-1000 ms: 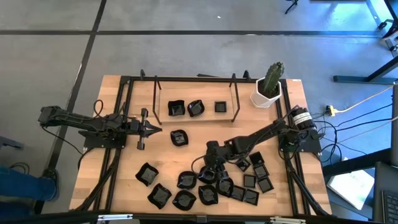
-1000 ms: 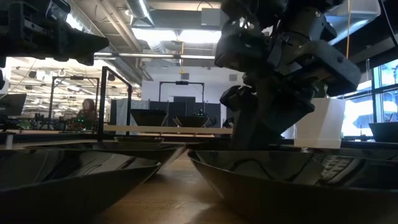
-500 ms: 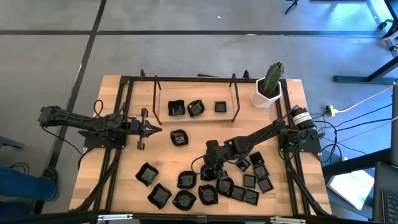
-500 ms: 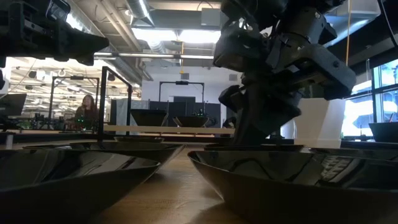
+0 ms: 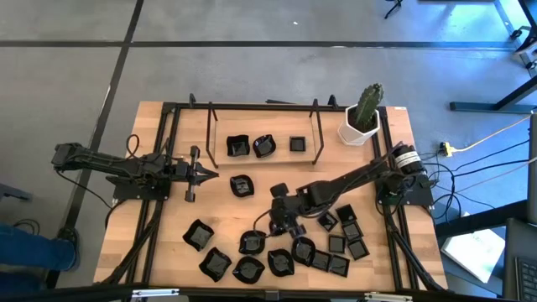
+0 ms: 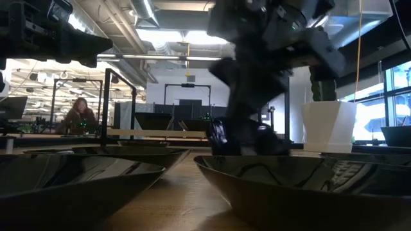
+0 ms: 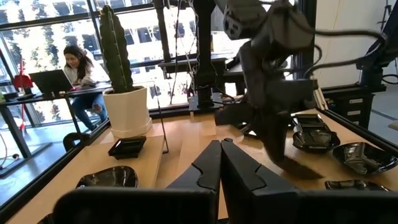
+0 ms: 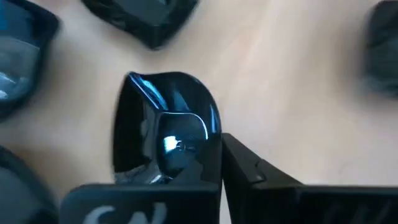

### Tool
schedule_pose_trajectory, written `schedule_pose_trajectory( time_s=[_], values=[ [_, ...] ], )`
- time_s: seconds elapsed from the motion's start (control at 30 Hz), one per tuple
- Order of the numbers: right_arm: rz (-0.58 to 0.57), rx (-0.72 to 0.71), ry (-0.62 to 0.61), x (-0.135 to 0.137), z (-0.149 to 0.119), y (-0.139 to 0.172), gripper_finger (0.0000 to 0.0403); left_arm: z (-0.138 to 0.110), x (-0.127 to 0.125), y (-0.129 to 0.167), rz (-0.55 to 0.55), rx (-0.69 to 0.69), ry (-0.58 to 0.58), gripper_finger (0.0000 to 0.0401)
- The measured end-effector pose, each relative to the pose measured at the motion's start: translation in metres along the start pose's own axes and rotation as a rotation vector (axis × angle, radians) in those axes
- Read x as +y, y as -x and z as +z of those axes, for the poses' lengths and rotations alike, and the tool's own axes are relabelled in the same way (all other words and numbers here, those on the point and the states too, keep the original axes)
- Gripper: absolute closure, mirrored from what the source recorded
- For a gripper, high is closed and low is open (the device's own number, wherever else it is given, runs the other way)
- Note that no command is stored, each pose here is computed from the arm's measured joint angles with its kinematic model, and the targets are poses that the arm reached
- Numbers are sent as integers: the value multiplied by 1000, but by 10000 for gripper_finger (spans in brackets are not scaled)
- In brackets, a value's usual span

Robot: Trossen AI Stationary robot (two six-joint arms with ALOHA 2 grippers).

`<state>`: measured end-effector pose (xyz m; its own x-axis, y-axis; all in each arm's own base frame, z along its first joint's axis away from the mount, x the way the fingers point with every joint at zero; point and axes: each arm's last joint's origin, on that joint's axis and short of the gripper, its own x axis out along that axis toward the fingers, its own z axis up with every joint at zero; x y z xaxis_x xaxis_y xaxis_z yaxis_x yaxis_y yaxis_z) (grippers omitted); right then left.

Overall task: Pick & Place Mini shaped plates
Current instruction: Stack the leaf-shaped plate on the top of the leaf-shaped plate on the shelf

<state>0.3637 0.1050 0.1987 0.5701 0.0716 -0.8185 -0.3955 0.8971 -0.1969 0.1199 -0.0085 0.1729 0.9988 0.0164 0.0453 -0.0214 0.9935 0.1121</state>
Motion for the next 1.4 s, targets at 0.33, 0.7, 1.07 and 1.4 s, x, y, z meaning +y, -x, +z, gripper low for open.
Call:
schedule_pose_trajectory(
  time_s=[0.33,0.7,1.07,1.4],
  values=[
    [-204,50,151,-65,13,41,401,-1,0,0,-1,7,-1,397],
    [-316,-2,259,-164,21,104,402,-1,1,0,46,13,-1,393],
    [-184,-113,172,-240,-25,104,402,-1,1,0,52,15,-46,398],
    [-167,-51,141,-271,-56,58,403,-1,4,0,125,25,-54,397]
  ],
)
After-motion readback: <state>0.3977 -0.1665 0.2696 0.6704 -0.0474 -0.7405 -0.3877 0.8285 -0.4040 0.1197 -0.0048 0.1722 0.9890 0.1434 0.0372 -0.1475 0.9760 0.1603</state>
